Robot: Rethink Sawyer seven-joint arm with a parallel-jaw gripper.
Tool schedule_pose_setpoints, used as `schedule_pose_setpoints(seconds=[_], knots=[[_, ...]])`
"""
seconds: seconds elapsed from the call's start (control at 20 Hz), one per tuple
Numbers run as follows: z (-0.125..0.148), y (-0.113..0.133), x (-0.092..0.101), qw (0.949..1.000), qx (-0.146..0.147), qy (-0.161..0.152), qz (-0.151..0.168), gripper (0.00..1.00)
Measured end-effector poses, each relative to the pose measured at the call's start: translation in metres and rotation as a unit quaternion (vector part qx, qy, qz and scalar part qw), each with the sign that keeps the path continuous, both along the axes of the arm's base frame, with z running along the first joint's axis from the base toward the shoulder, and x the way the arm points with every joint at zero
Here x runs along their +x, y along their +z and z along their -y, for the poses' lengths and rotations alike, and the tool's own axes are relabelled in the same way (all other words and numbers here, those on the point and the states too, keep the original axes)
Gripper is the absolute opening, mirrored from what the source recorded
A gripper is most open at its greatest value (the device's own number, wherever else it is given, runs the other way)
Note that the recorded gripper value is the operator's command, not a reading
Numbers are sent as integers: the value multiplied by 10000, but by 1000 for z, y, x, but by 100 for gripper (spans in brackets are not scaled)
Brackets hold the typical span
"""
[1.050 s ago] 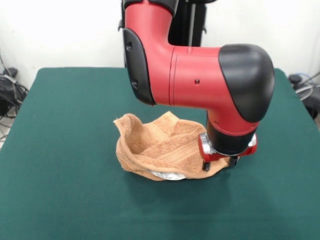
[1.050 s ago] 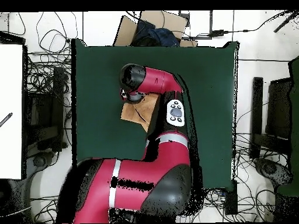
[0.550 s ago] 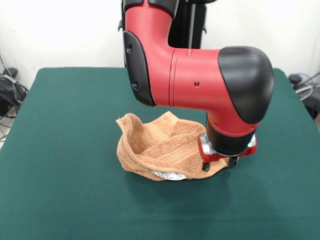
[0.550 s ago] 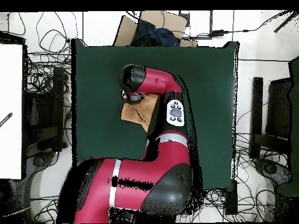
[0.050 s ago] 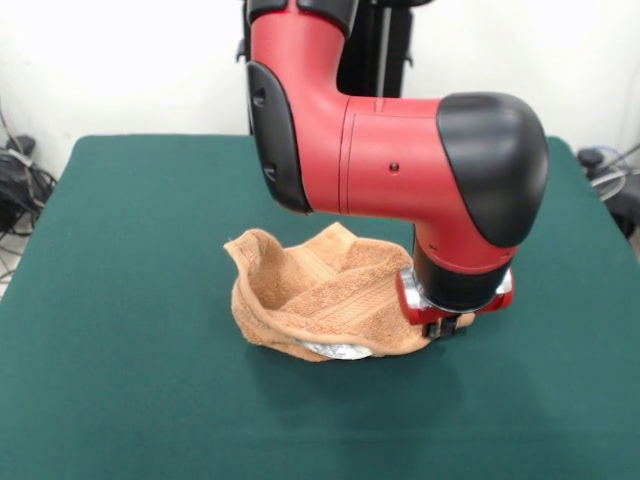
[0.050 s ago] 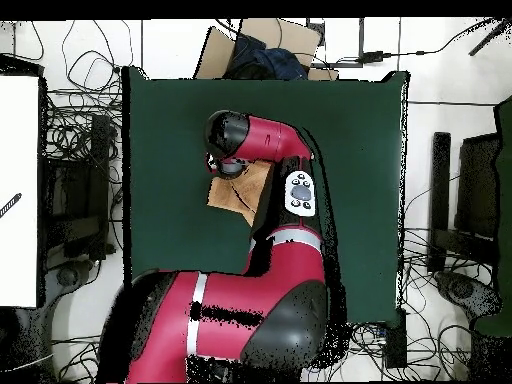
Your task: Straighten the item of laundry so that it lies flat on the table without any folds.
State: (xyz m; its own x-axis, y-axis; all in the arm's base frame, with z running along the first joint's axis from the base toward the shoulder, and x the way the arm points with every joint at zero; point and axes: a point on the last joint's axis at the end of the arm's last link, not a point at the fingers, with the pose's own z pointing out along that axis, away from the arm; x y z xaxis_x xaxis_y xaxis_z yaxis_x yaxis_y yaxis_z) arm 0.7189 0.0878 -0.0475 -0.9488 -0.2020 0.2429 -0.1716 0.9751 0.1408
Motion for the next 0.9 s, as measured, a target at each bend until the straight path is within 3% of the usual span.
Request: schedule_pose_setpoints(seconds=[0.9], knots=[[0,10,4,10000,-7,0,60,0]])
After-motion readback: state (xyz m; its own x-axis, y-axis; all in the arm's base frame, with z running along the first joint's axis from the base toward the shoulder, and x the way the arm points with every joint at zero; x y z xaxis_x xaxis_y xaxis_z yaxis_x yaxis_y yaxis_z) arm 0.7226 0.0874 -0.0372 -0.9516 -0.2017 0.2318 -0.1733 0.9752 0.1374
